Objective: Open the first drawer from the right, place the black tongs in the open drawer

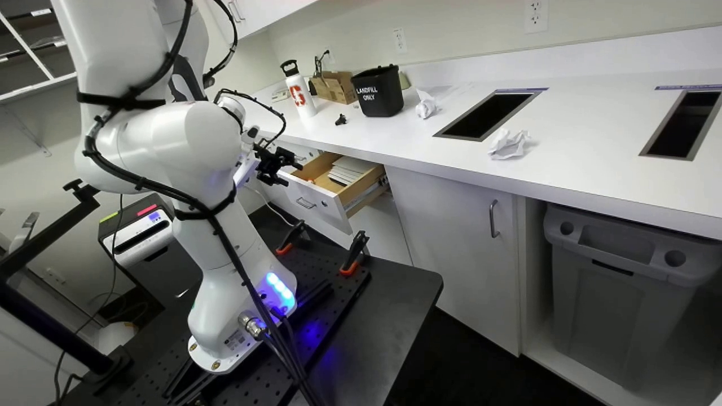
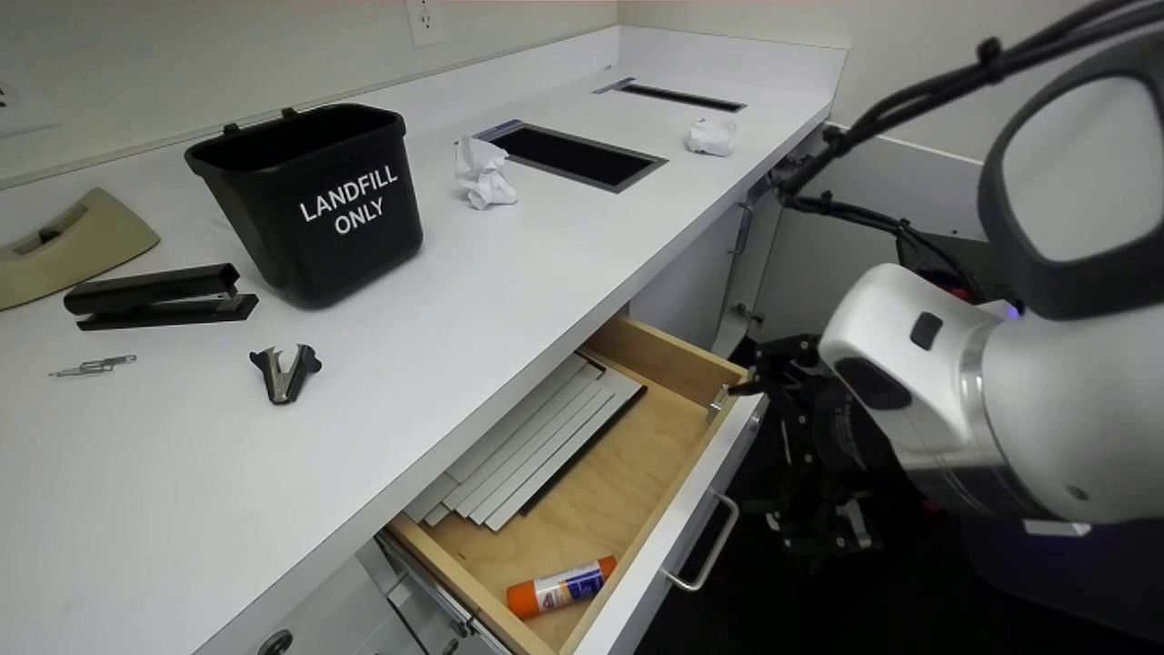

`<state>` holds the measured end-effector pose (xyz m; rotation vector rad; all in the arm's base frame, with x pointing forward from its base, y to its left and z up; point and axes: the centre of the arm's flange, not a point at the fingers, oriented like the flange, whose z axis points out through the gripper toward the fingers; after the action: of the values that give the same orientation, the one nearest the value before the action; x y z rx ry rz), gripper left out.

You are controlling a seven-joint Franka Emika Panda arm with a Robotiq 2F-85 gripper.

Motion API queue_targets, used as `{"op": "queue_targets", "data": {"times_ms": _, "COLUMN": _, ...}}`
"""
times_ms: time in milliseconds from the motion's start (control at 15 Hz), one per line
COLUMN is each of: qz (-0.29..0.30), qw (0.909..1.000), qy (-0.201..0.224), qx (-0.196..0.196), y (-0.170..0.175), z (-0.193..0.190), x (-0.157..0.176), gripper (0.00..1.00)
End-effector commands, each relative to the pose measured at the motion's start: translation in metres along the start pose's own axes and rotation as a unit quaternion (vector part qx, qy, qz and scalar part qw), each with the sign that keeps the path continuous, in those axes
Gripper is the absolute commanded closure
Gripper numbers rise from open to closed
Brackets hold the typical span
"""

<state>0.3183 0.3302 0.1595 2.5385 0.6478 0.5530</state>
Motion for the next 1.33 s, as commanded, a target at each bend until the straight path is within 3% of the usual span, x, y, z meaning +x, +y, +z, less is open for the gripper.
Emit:
{"op": "queue_targets", "data": {"times_ms": 0, "qz": 0.049, "qw": 0.9983, "qy": -0.023, "qx": -0.021, "y": 0.04, "z": -0.001, "x": 0.044, "gripper": 0.0}}
{"op": "queue_targets", "data": {"times_ms": 333, "qz": 0.114, "qw": 0.9931, "qy": -0.022, "qx": -0.016, "y": 0.079, "z": -0.004, "x": 0.111, "gripper": 0.0}}
{"op": "queue_targets", "data": {"times_ms": 867, "qz": 0.209, "qw": 0.9774, "qy": 0.011, "qx": 0.031, "y": 0.116, "z": -0.022, "x": 0.211, "gripper": 0.0}}
{"op": "queue_targets", "data": {"times_ms": 933, "qz": 0.214, "qw": 0.9763, "qy": 0.006, "qx": 0.032, "y": 0.114, "z": -0.021, "x": 0.216, "gripper": 0.0}}
{"op": "queue_targets", "data": {"times_ms": 1000, "qz": 0.21, "qw": 0.9773, "qy": 0.012, "qx": 0.022, "y": 0.118, "z": -0.027, "x": 0.194, "gripper": 0.0}}
{"op": "queue_targets", "data": {"times_ms": 1267, "qz": 0.218, "qw": 0.9755, "qy": 0.008, "qx": 0.029, "y": 0.113, "z": -0.02, "x": 0.205, "gripper": 0.0}}
